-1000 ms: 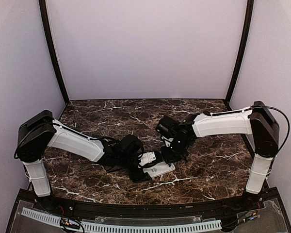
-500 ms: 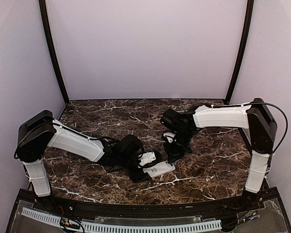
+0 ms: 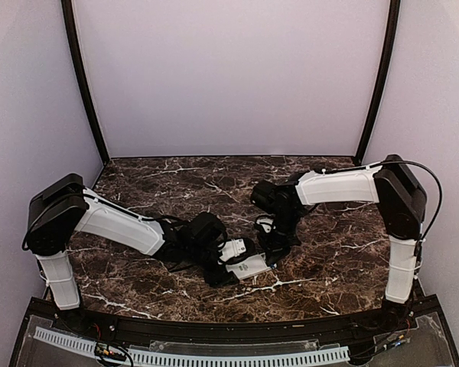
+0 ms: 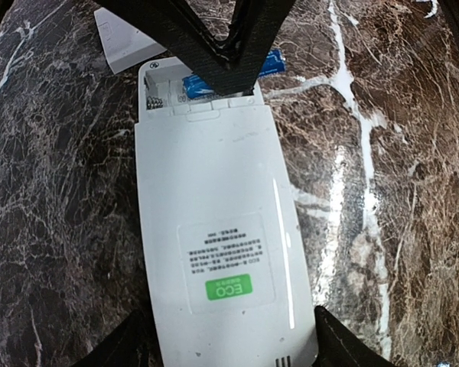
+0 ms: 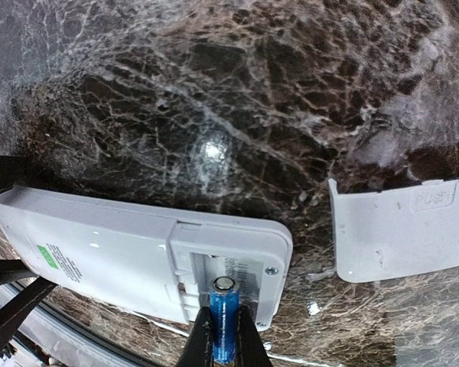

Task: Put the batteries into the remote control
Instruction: Place the battery in the battery compartment.

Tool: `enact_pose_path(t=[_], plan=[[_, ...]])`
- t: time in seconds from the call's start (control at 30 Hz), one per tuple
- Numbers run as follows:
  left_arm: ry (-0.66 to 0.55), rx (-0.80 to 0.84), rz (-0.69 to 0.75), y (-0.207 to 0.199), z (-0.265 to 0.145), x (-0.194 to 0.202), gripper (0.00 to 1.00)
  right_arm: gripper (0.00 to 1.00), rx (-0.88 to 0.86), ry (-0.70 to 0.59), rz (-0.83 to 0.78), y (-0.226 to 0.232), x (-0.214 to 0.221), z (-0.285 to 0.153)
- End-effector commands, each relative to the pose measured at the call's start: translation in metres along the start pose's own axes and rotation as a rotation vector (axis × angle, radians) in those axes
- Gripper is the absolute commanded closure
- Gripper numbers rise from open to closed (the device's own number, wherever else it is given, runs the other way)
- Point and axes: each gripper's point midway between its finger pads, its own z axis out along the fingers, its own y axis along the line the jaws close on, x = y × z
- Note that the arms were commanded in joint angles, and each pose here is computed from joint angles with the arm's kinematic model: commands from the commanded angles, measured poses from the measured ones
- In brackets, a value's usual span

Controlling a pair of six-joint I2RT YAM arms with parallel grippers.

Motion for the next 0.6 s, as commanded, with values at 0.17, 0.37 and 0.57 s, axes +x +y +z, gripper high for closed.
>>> enact_pose_path(t=[0.17,0.37,0.57], plan=[[0.071,-0.037,-0.009,0.006,0.002,0.022,0.31,1.00,0.001,-0.004,0.030,0.001,-0.008,0.007],[0.088,-0.114,0.003,0.020,-0.001,0.025,0.34,1.00,0.006,-0.021,0.047,0.002,-0.016,0.009],[0.082,-0.103,0.014,0.019,-0.001,0.025,0.35,0.94,0.007,-0.021,0.058,0.002,-0.021,0.016]])
